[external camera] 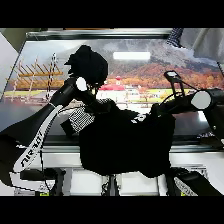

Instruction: Fold the clothes and pants, and hang the long-sleeved shirts on hangers.

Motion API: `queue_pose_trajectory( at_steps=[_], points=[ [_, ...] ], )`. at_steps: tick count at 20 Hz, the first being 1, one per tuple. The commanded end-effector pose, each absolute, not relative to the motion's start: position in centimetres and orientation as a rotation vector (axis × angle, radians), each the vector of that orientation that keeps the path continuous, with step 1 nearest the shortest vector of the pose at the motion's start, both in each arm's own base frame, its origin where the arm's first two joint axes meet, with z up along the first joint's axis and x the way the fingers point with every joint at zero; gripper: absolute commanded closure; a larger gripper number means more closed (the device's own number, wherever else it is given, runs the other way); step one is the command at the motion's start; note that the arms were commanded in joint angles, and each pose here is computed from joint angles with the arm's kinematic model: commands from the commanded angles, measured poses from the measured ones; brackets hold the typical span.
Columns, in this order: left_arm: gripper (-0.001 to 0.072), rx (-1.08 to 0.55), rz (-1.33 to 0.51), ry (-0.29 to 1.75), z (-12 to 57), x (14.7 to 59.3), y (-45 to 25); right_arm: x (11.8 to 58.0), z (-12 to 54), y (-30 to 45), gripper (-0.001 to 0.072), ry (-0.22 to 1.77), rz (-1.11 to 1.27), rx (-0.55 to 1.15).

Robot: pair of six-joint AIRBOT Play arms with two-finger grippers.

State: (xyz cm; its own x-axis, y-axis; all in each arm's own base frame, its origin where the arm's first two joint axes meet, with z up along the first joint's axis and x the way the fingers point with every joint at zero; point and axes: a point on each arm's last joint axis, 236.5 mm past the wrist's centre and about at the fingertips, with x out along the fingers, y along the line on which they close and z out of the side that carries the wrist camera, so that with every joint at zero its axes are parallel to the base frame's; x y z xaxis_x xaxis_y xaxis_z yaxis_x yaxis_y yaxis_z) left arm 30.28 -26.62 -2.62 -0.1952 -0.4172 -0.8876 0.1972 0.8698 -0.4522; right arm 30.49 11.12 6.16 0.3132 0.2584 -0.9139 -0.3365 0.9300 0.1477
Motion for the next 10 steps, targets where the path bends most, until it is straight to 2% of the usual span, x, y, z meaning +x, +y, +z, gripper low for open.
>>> queue_pose_trajectory(
  at_steps=[1, 3, 10],
  points=[
    [0.0694, -0.177, -0.558, 1.668, -2.5, 30.7, -26.7, 29.2, 5.4, 10.8, 0.0125, 1.231, 0.364, -0.242],
    [0.0694, -0.176, -0.559, 1.669, -2.5, 30.7, -26.7, 29.4, 4.6, 9.8, 0.0125, 1.258, 0.288, -0.292],
    [0.0694, -0.175, -0.559, 1.668, -2.5, 30.7, -26.7, 29.1, -0.2, 9.8, 0.0127, 1.433, 0.279, -0.336]
  ],
)
